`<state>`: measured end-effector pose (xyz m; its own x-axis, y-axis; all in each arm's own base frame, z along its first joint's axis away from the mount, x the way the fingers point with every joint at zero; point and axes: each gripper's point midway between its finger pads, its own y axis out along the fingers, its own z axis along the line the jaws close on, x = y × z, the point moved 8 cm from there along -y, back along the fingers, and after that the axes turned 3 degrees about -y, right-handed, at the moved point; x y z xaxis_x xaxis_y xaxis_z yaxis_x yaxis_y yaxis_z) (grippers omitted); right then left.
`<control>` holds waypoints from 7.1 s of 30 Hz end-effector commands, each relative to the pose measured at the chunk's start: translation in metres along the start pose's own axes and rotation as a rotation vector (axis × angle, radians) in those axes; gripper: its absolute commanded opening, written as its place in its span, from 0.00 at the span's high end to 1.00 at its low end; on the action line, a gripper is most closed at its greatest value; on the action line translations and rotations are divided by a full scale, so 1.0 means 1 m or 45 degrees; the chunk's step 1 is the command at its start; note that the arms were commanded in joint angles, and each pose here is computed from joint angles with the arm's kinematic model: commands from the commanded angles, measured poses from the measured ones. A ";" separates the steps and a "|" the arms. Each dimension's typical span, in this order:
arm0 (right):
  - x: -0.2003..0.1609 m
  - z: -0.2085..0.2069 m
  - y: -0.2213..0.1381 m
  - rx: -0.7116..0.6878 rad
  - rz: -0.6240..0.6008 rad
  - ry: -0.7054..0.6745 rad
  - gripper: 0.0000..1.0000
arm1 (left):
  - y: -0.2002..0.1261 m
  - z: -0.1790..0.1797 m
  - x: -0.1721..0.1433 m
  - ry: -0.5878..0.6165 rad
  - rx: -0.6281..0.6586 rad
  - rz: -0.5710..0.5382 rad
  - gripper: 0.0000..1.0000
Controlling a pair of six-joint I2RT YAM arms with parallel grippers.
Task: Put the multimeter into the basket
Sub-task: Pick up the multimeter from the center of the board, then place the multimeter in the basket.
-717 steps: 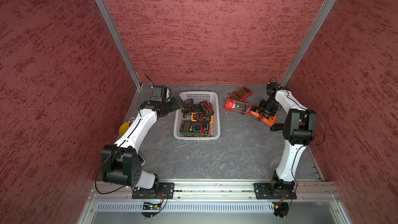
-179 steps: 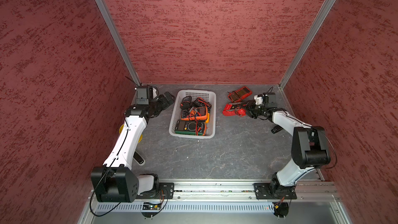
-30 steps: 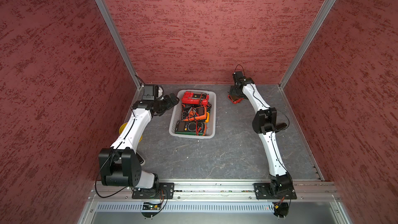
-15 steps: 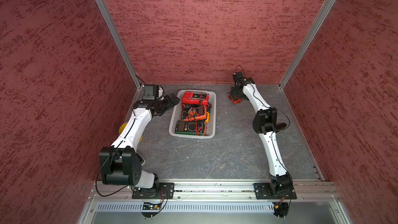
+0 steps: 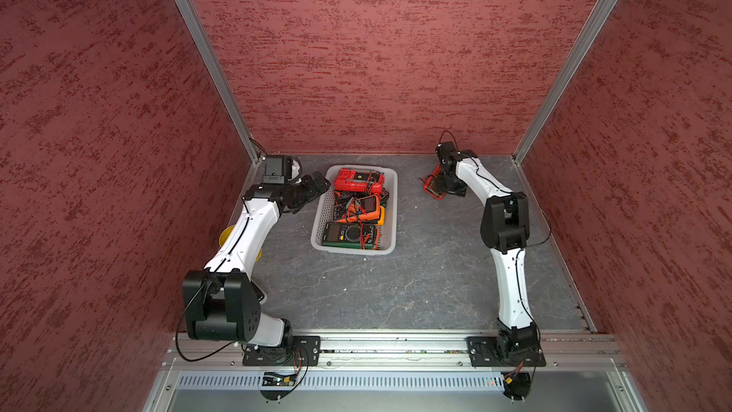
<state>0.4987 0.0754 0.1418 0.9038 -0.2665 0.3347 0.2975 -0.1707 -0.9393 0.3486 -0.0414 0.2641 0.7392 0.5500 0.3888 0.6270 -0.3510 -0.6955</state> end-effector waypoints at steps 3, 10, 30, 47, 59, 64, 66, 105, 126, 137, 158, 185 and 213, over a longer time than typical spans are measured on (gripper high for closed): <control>0.016 -0.012 -0.021 0.076 -0.066 0.076 0.38 | -0.009 -0.011 0.004 0.040 -0.027 -0.037 0.00; 0.032 -0.002 -0.033 0.226 -0.103 0.145 0.03 | -0.010 -0.011 0.005 0.040 -0.023 -0.040 0.00; 0.040 0.046 0.008 0.083 -0.144 0.230 0.01 | 0.000 -0.014 0.003 0.058 -0.029 -0.007 0.00; 0.012 0.021 0.002 -0.022 0.031 0.098 0.01 | -0.001 -0.012 0.004 0.048 -0.021 -0.019 0.00; 0.012 -0.002 0.023 0.182 0.087 0.088 0.01 | -0.004 -0.011 0.004 0.044 -0.015 -0.026 0.00; 0.008 -0.004 0.040 0.198 0.139 0.072 0.01 | -0.005 -0.011 0.005 0.039 -0.012 -0.031 0.00; 0.007 -0.005 0.045 0.199 0.153 0.059 0.04 | -0.005 -0.010 0.004 0.039 -0.011 -0.031 0.00; 0.022 -0.005 -0.021 0.349 -0.086 -0.204 0.80 | -0.013 -0.005 0.002 0.023 0.006 -0.056 0.00; -0.042 0.079 -0.226 0.825 -0.600 -0.964 0.84 | -0.018 0.001 0.004 -0.044 -0.018 -0.080 0.00; -0.125 0.138 -0.255 0.853 -0.472 -1.448 0.78 | -0.031 0.008 0.007 -0.115 -0.009 -0.117 0.00; -0.208 0.202 -0.204 0.749 -0.197 -1.952 0.72 | -0.034 0.029 0.000 -0.191 0.034 -0.128 0.00; -0.208 0.216 -0.177 0.691 -0.159 -1.985 0.01 | -0.034 0.030 -0.004 -0.197 0.025 -0.123 0.00; -0.099 0.027 -0.313 0.631 -1.145 -0.688 0.01 | -0.034 0.031 0.021 -0.041 0.100 -0.276 0.00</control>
<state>0.3228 0.2125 0.3689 0.3746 0.4557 0.8075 0.6941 0.4395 -0.5701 0.3252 -0.0016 0.2741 0.6136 0.6575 0.4373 0.7109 -0.2189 -0.6684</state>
